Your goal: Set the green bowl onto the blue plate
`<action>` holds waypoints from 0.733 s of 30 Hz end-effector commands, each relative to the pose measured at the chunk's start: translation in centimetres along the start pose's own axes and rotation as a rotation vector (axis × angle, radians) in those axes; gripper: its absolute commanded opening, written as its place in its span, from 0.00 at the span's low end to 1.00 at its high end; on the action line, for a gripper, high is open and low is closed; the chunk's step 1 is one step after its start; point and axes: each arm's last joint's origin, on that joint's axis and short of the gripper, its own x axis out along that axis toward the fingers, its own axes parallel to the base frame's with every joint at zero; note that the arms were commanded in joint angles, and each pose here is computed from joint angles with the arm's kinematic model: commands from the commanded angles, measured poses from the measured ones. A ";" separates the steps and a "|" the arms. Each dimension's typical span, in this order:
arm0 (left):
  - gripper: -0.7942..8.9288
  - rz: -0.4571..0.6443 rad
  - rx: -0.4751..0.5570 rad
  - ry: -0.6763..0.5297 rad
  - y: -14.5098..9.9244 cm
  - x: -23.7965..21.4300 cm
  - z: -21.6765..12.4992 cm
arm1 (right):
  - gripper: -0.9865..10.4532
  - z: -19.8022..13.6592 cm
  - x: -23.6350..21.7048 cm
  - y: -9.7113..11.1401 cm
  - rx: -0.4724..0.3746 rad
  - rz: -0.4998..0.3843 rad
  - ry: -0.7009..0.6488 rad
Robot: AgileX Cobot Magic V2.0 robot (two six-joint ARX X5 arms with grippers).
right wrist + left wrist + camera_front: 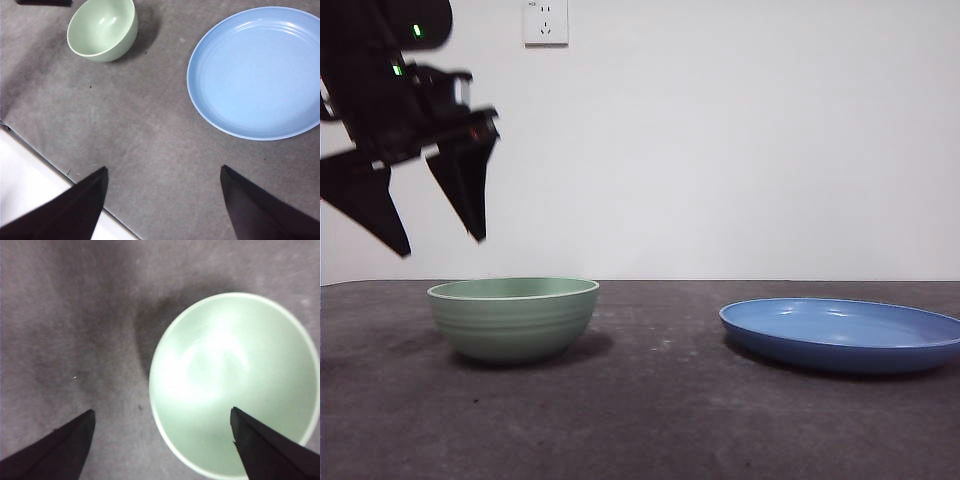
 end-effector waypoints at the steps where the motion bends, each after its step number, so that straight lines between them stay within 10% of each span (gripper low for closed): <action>1: 0.53 0.001 0.009 -0.004 0.0 1.2 0.8 | 0.40 0.5 -0.3 0.2 -0.018 0.004 -0.025; 13: 0.48 0.013 0.001 0.058 0.5 4.5 0.9 | 0.40 0.5 -0.3 0.2 -0.020 0.003 -0.028; 22: 0.12 0.025 -0.004 0.065 0.5 4.7 0.8 | 0.40 0.6 -0.3 0.2 -0.023 -0.004 -0.032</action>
